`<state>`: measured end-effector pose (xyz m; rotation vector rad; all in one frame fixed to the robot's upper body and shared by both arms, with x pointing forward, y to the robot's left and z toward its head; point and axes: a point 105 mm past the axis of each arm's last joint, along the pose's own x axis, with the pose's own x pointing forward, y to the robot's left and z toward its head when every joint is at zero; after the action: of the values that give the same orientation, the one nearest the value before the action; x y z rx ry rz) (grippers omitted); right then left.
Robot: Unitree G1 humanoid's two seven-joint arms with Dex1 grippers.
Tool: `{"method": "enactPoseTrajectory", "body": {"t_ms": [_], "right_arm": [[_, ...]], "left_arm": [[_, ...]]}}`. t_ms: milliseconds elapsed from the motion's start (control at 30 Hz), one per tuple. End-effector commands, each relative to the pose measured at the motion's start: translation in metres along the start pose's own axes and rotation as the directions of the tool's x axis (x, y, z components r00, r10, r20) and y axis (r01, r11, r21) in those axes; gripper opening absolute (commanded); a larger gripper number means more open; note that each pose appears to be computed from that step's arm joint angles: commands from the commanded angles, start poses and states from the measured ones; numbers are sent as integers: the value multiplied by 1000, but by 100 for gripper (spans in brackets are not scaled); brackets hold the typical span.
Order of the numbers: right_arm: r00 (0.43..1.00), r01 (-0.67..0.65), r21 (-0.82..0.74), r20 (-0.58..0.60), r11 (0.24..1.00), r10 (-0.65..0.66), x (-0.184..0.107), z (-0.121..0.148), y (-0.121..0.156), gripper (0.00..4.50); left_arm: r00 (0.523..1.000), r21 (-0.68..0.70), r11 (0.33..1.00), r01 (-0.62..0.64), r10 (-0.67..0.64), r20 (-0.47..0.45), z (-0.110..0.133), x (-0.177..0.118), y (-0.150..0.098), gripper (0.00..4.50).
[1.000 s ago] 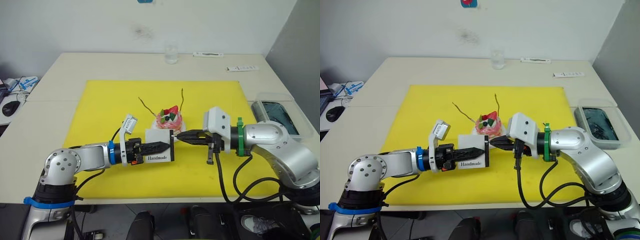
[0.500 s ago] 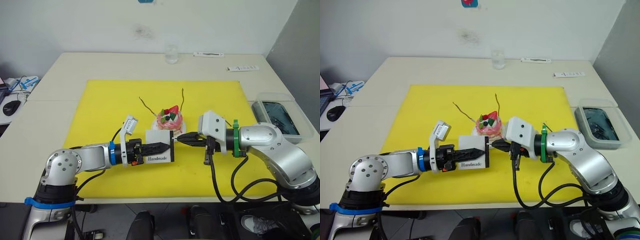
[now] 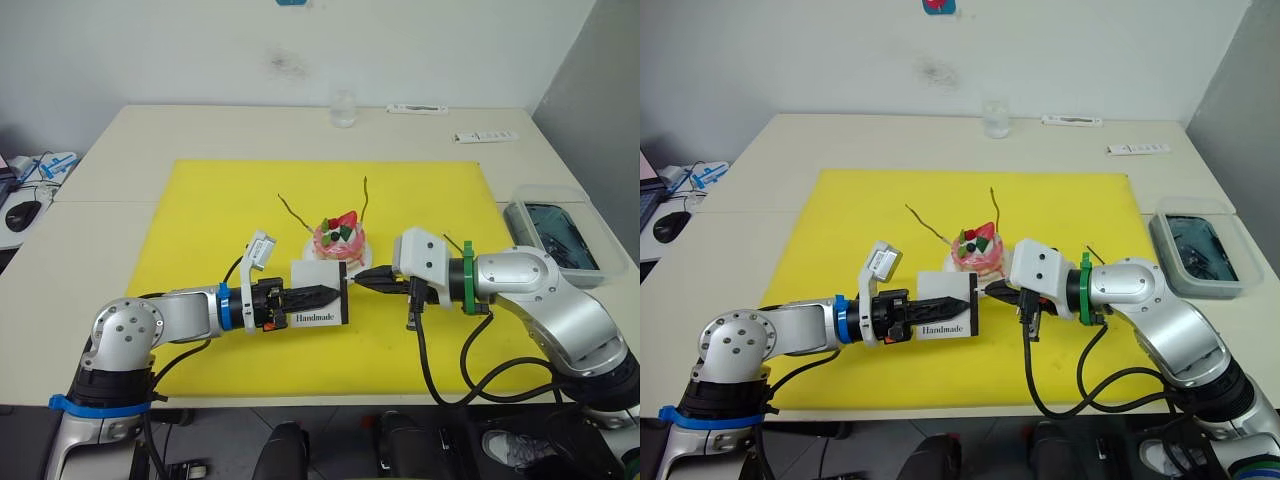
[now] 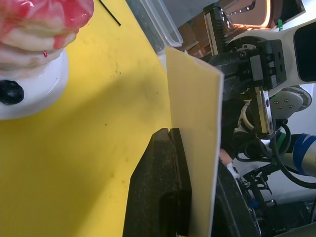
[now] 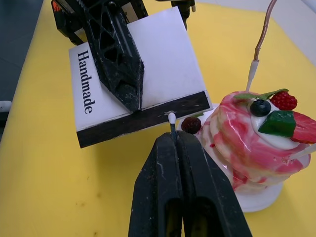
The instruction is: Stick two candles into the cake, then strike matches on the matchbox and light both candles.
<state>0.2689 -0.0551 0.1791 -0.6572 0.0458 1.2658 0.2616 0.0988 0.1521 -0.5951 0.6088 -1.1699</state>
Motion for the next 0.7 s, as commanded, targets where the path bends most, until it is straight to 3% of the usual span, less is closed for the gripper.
{"method": "enactPoseTrajectory", "body": {"t_ms": [33, 533, 700], "right_arm": [[1000, -13, -35, -5, 999, 13, 1, 1, 3, 2], [998, -55, -68, -30, 996, 53, 6, -4, 9, 2], [977, -198, -103, -108, 975, 187, 1, -17, 38, 2]], "left_arm": [[999, 37, 999, 37, -38, 7, 4, 0, -9, 0], [999, 49, 998, 42, -43, 8, 6, 1, -9, 0], [998, 69, 997, 17, -21, 62, 20, -3, -7, 0]]}}
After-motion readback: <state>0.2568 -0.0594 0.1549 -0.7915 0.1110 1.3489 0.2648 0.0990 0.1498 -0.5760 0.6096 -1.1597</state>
